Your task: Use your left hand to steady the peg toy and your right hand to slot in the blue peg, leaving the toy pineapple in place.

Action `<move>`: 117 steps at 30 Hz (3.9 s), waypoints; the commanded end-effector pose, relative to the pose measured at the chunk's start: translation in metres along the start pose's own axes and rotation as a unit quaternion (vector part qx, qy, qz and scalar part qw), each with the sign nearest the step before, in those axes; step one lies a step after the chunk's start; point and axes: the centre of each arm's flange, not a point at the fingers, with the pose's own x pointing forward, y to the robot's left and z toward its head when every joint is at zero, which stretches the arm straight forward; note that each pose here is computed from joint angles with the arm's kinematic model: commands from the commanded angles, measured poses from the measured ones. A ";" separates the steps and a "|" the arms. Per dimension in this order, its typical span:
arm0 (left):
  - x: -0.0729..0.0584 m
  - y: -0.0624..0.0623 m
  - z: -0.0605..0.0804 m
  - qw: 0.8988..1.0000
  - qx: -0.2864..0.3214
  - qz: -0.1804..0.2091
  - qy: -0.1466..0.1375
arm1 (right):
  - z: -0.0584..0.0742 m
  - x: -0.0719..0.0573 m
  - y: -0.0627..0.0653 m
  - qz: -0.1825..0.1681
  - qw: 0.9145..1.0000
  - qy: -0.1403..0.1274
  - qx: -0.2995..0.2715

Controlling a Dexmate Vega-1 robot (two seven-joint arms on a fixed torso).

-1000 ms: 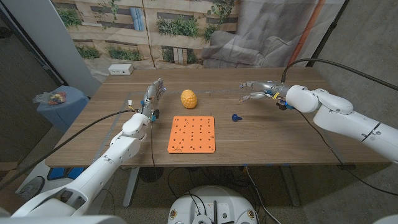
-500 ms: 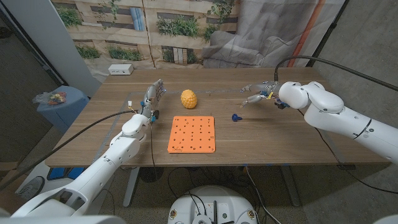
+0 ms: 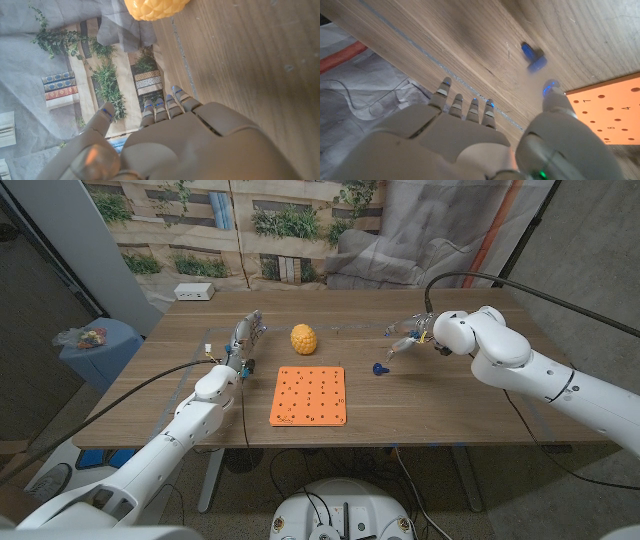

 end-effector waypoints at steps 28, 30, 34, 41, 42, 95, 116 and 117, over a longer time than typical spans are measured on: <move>-0.008 0.001 -0.008 1.000 -0.008 -0.002 0.005 | 0.055 0.023 -0.002 0.063 0.989 0.057 -0.125; -0.009 0.001 -0.010 1.000 -0.010 -0.001 0.006 | 0.056 0.025 -0.002 0.067 0.989 0.056 -0.122; -0.009 0.000 -0.013 1.000 -0.015 -0.004 0.006 | 0.059 0.030 -0.001 0.073 0.988 0.059 -0.124; -0.010 0.000 -0.016 1.000 -0.017 -0.004 0.006 | 0.064 0.038 0.005 0.075 0.987 0.057 -0.127; -0.010 0.001 -0.016 1.000 -0.017 -0.004 0.006 | 0.064 0.039 0.006 0.076 0.987 0.057 -0.127; -0.009 -0.001 -0.024 0.999 -0.028 -0.009 0.014 | 0.064 0.056 0.021 0.018 0.992 0.068 -0.105; -0.007 -0.003 -0.025 0.999 -0.029 -0.012 0.015 | 0.064 0.057 0.027 0.001 0.994 0.060 -0.093; -0.007 -0.003 -0.025 0.999 -0.029 -0.012 0.015 | 0.064 0.057 0.027 0.000 0.994 0.059 -0.094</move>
